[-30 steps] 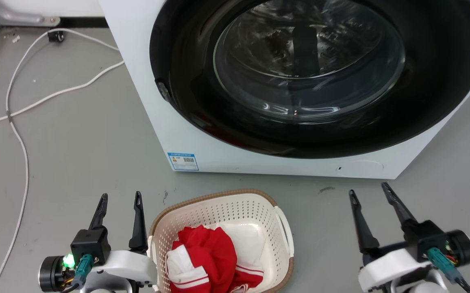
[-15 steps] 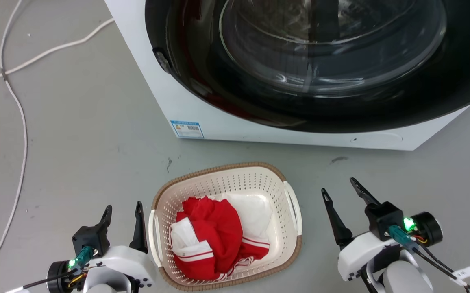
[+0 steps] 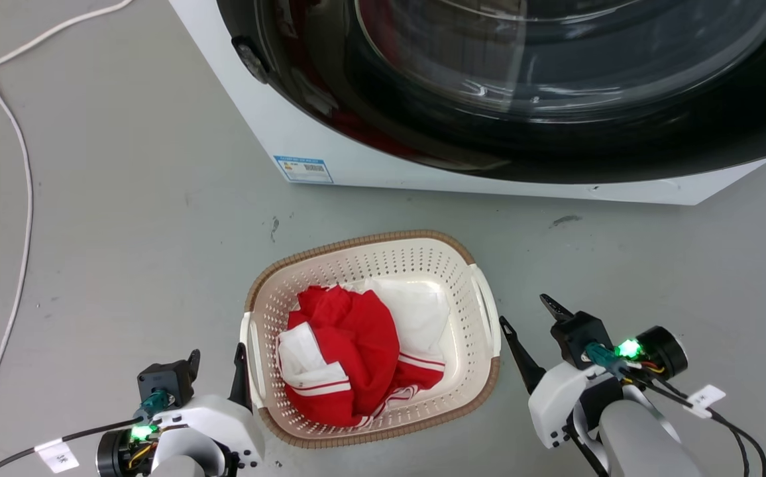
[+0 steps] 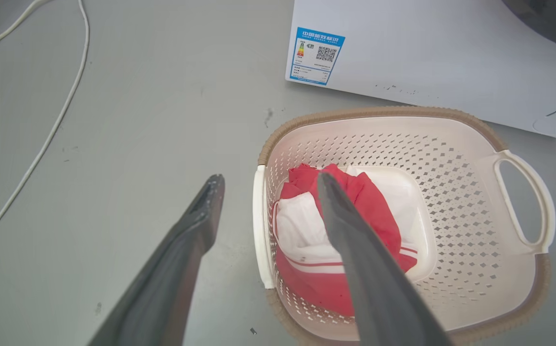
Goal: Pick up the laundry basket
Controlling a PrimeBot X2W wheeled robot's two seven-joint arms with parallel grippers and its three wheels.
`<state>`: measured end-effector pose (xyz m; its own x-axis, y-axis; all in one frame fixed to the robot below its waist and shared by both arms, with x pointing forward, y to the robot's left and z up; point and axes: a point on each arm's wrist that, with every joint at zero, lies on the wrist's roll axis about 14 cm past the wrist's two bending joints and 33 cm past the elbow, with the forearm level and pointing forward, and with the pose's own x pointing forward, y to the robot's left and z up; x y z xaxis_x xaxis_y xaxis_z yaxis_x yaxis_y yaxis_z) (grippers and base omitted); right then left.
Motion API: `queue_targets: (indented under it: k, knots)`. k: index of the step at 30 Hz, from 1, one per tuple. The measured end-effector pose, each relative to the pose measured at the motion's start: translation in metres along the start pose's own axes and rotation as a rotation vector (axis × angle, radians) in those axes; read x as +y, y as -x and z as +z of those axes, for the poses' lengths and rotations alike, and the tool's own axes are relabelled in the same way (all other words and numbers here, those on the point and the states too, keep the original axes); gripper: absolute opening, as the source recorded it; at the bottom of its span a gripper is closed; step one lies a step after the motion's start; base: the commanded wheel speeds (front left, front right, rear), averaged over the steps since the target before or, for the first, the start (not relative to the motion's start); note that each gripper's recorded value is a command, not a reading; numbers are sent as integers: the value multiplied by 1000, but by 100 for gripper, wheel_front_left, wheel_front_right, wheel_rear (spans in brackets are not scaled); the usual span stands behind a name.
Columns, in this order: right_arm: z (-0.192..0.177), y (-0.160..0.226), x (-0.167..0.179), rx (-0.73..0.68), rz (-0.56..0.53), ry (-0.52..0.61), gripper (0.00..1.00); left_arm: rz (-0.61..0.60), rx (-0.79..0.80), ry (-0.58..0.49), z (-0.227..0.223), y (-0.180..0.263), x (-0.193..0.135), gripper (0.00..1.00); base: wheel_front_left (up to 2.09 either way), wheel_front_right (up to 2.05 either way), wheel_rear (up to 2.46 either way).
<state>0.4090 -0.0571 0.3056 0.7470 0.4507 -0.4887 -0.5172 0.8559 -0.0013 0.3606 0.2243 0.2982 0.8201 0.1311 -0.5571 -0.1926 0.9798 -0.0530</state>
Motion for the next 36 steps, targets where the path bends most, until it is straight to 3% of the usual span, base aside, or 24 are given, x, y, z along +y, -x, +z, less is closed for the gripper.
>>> queue_targets:
  k: [17, 36]
  knots:
    - [-59, -33, 1, 228, 102, 57, 100, 26, 193, 32, -54, -9, 6, 100, 0, 0, 0]
    - [-97, -72, 6, 349, 180, 67, 100, 35, 317, 44, -88, -28, 6, 100, 0, 0, 0]
